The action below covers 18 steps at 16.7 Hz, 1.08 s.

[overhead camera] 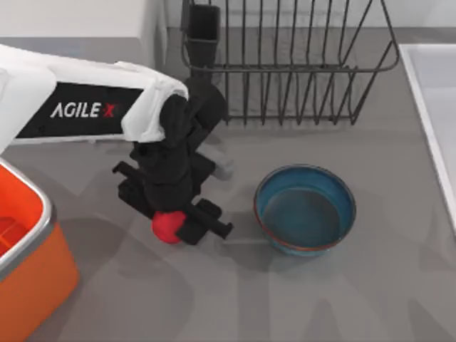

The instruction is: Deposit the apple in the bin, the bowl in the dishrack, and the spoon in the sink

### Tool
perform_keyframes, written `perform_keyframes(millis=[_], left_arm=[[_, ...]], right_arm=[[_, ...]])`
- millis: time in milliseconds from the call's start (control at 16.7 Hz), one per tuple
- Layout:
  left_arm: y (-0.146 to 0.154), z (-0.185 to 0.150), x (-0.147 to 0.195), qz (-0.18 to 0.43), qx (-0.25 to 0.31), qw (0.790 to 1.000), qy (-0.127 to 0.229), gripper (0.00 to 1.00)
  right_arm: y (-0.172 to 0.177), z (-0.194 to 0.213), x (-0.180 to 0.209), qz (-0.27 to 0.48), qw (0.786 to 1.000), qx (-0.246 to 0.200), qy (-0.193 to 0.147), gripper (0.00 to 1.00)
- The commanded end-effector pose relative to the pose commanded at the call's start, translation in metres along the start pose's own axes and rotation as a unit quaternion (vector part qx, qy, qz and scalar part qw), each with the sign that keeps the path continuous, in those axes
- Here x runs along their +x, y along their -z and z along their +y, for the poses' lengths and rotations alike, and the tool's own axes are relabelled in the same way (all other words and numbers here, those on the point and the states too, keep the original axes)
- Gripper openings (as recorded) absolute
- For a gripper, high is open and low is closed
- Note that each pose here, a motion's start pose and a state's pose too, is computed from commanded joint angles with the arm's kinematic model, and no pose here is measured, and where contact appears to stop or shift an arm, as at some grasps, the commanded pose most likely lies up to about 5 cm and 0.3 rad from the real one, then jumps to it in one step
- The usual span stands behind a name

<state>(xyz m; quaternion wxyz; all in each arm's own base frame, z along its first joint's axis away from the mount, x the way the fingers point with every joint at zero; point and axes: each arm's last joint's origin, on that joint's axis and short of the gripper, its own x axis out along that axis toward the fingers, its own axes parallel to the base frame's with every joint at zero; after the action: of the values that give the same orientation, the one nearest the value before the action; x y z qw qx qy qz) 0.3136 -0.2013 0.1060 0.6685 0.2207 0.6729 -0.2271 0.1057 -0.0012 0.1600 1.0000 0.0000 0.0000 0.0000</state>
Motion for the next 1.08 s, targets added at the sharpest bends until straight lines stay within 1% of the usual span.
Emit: perform_keyframes(millis=[420, 480, 600, 780, 1080], left_arm=[[0.000, 0.000, 0.000, 0.000, 0.000, 1.000, 0.000, 0.00], [0.000, 0.001, -0.008, -0.008, 0.000, 1.000, -0.005, 0.00], [-0.002, 0.001, -0.012, -0.009, 0.003, 1.000, -0.005, 0.00], [-0.005, 0.001, -0.037, -0.008, 0.002, 1.000, -0.005, 0.00], [-0.002, 0.000, -0.094, -0.003, 0.001, 1.000, -0.005, 0.00]], right_arm=[[0.000, 0.000, 0.000, 0.000, 1.000, 0.000, 0.000, 1.00], [0.000, 0.000, 0.000, 0.000, 1.000, 0.000, 0.000, 1.00], [0.000, 0.000, 0.000, 0.000, 1.000, 0.000, 0.000, 1.00], [0.000, 0.000, 0.000, 0.000, 1.000, 0.000, 0.000, 1.00], [0.000, 0.000, 0.000, 0.000, 1.000, 0.000, 0.000, 1.00]])
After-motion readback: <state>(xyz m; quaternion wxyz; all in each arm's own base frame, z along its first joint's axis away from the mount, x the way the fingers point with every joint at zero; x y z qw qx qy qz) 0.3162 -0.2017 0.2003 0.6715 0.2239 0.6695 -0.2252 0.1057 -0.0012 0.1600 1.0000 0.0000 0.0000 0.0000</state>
